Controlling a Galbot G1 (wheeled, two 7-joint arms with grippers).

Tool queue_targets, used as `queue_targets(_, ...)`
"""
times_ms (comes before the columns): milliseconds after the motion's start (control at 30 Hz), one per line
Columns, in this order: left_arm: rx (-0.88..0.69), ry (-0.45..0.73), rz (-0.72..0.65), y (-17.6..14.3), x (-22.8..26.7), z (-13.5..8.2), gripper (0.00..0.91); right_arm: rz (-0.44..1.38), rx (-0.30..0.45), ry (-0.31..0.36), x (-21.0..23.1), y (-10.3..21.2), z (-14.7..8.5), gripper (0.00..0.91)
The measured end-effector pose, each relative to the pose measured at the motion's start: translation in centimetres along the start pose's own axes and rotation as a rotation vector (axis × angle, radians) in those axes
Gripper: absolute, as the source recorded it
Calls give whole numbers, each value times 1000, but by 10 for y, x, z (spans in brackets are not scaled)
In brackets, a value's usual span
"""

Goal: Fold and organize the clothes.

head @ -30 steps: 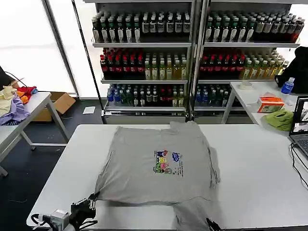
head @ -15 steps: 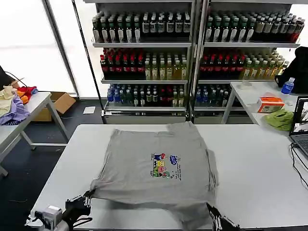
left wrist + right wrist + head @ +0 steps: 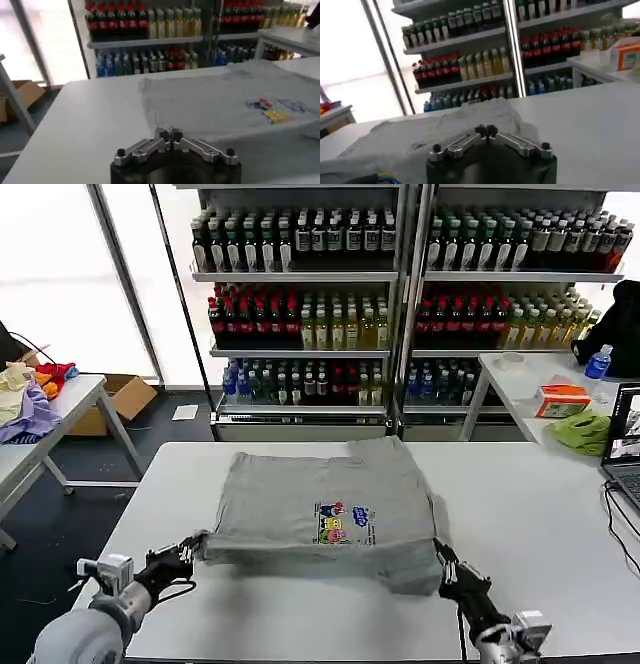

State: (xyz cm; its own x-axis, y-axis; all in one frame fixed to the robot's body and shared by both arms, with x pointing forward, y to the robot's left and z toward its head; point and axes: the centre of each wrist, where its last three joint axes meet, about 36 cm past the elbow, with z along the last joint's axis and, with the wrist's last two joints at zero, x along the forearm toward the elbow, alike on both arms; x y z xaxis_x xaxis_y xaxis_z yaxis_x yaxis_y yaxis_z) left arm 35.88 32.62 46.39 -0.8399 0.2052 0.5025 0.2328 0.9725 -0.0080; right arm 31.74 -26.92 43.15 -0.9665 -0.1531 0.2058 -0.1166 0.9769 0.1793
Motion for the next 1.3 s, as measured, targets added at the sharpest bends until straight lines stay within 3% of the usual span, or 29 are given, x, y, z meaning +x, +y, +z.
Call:
queue_targets(300, 20, 7, 46, 5, -41, -6, 10, 10, 39, -7, -55, -10, 1, 0)
queue_targets(333, 22, 10, 50, 5, -45, -5, 141, 6, 45, -3, -61, -9, 2, 151)
queue_targets(367, 24, 14, 50, 5, -48, -4, 403, 4, 52, 0, -66, -9, 3, 856)
queue_targets(400, 28, 20, 52, 5, -52, -2, 907, 1, 59, 3, -71, -9, 4, 907)
queue_targets(800, 28, 26, 10, 20, -63, -2, 907, 16, 126, 52, -90, -12, 2, 907)
queue_targets(1133, 34, -7, -62, 30, -44, -7, 907, 51, 154, 96, -54, -5, 1, 907)
queue_targets(1300, 43, 24, -64, 21, -37, 10, 907, 83, 161, 149, -36, 2, 14, 907)
